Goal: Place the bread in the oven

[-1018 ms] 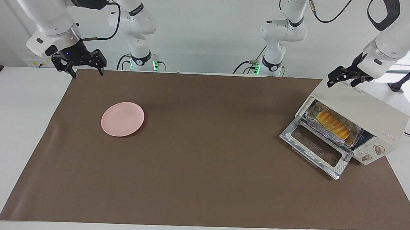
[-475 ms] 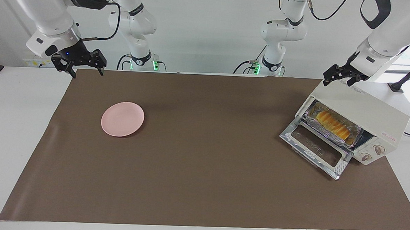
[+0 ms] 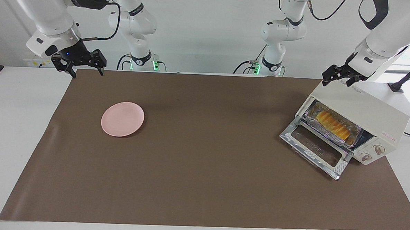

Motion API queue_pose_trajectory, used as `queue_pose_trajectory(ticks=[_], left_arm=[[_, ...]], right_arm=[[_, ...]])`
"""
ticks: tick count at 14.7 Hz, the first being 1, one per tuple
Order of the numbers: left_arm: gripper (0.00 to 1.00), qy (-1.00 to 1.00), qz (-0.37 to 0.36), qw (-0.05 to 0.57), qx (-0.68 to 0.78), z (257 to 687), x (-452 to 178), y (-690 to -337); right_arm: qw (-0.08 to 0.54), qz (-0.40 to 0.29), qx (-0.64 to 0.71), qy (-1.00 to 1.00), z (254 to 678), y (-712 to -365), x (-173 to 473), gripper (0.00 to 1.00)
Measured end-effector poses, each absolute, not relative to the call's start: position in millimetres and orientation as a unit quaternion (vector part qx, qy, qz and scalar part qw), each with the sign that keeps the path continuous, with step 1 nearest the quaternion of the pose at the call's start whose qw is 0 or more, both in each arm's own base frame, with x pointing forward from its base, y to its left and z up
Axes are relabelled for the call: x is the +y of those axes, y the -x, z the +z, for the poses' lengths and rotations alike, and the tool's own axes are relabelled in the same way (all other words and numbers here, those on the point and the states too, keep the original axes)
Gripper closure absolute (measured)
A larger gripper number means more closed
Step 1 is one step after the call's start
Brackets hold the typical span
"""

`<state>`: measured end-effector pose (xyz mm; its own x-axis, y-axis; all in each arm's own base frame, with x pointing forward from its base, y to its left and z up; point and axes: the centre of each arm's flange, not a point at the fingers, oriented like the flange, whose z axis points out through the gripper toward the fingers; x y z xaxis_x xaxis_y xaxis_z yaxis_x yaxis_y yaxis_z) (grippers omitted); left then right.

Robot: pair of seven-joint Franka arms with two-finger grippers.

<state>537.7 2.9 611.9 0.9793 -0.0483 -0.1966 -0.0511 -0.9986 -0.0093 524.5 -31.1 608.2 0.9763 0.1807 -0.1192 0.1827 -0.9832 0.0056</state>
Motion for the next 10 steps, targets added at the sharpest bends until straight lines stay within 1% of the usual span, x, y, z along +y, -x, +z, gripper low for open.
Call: queue_pose_trajectory(ticks=[4, 8, 10], left_arm=[[0.00, 0.995, 0.087, 0.007, 0.044, 611, -2, -541], [0.00, 0.993, 0.084, 0.009, 0.080, 603, -41, -542], [0.00, 0.993, 0.083, 0.009, 0.083, 603, -50, -542]], right_arm=[[0.008, -0.059, 0.091, -0.994, 608, -525, -31, 0.00], [0.008, -0.059, 0.091, -0.994, 608, -525, -31, 0.00], [0.008, -0.059, 0.091, -0.994, 608, -525, -31, 0.00]])
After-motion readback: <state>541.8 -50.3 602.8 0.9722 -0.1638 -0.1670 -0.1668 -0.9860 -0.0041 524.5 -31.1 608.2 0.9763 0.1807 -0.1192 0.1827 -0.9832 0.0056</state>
